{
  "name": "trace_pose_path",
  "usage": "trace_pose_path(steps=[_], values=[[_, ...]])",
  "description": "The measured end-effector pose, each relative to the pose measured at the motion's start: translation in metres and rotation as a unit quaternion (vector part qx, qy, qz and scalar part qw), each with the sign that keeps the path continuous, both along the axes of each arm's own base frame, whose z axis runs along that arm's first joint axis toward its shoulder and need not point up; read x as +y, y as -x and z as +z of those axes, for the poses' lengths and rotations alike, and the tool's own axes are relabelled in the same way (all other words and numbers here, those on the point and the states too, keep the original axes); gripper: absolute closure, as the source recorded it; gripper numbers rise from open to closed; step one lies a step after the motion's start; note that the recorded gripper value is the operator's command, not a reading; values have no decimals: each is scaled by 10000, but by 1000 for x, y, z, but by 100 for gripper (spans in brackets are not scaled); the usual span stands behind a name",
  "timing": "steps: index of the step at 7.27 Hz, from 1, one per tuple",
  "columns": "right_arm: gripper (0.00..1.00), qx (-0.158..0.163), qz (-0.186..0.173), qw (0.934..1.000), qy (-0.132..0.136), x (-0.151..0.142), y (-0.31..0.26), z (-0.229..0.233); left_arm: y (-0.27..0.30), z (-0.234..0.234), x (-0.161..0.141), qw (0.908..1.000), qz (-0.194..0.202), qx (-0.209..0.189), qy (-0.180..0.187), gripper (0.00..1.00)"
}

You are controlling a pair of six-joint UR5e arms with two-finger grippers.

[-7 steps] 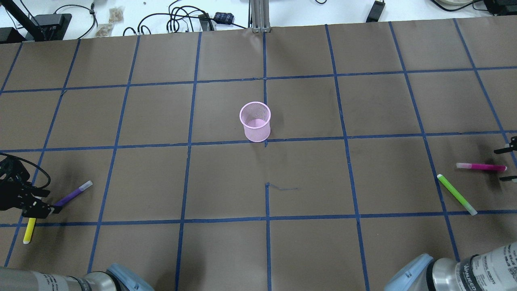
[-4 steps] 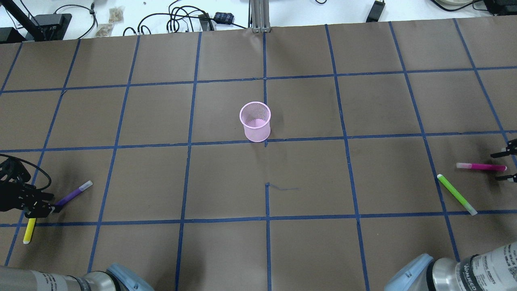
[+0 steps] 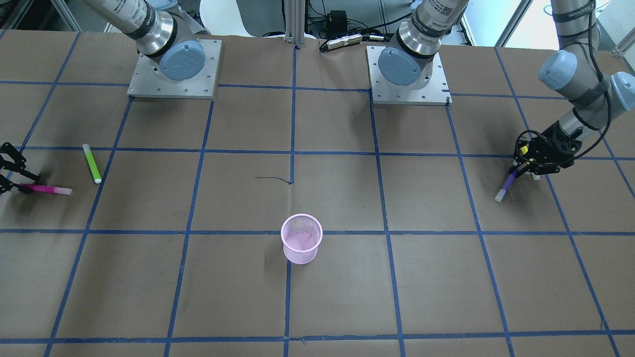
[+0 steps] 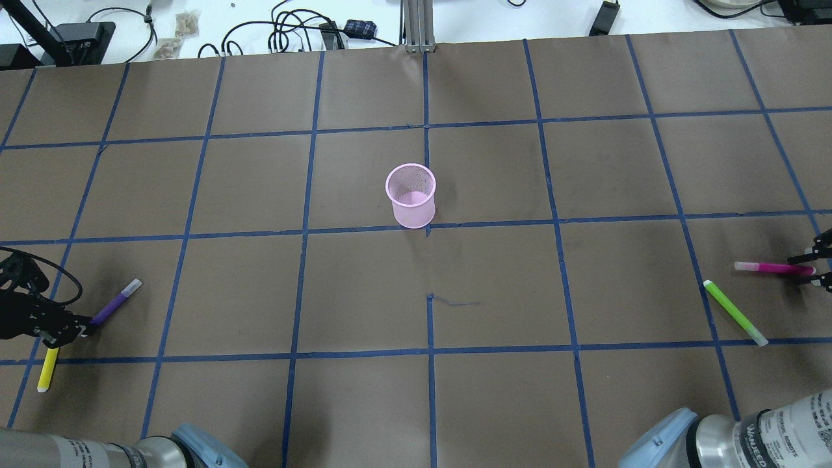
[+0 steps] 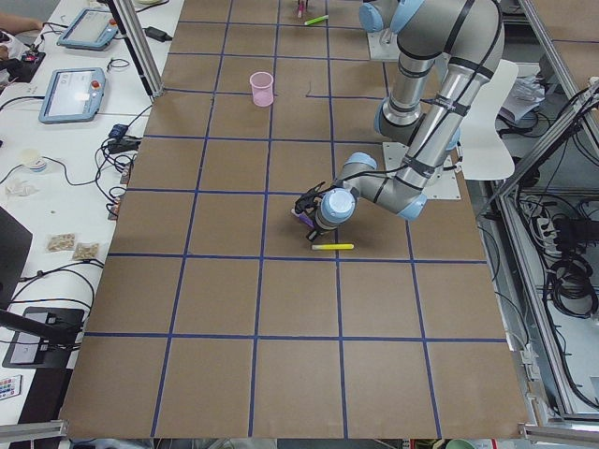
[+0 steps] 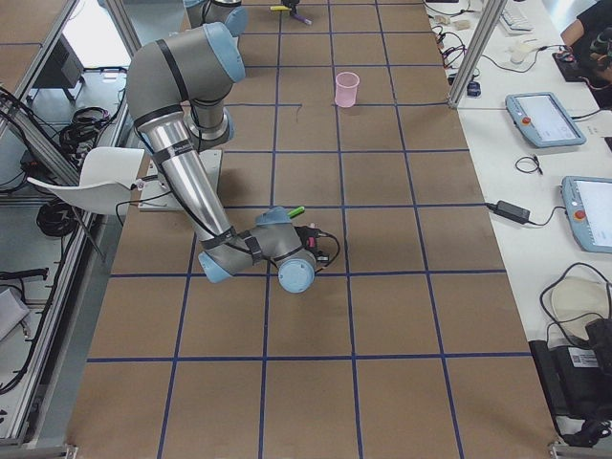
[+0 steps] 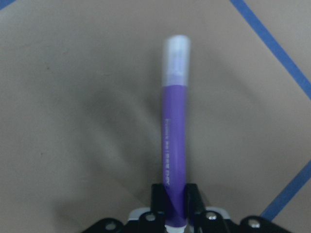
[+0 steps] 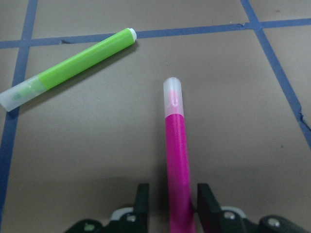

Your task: Insert purple and pink pens into pink cup

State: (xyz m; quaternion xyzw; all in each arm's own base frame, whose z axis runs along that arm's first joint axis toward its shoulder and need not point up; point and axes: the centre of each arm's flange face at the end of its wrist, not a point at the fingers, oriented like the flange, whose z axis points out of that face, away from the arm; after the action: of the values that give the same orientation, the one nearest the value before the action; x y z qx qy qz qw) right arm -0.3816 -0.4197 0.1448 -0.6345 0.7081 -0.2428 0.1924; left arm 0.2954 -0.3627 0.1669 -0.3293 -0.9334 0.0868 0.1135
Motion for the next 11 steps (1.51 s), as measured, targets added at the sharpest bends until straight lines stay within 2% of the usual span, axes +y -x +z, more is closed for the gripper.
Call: trace_pose_path(steps=[1, 4, 6, 7, 9, 11], values=[[98, 45, 39, 10000, -52, 1, 1, 1, -1, 2, -1, 10000, 8, -22, 13, 100], [100, 283, 121, 9994, -135, 3, 2, 19, -7, 19, -5, 9997, 14, -212, 110, 100], [100, 727, 228, 9971, 0, -11, -20, 81, -15, 33, -11, 9992, 2, -346, 180, 100], [100, 1096, 384, 9932, 85, -27, -47, 124, -18, 39, -13, 9990, -3, -394, 201, 100], [100, 1773, 452, 9831, -39, -60, -135, 204, -18, 54, -16, 9983, -43, -531, 239, 100], [100, 2123, 38, 9763, -413, -79, -254, 255, -9, 85, -24, 9976, -139, -614, 272, 100]])
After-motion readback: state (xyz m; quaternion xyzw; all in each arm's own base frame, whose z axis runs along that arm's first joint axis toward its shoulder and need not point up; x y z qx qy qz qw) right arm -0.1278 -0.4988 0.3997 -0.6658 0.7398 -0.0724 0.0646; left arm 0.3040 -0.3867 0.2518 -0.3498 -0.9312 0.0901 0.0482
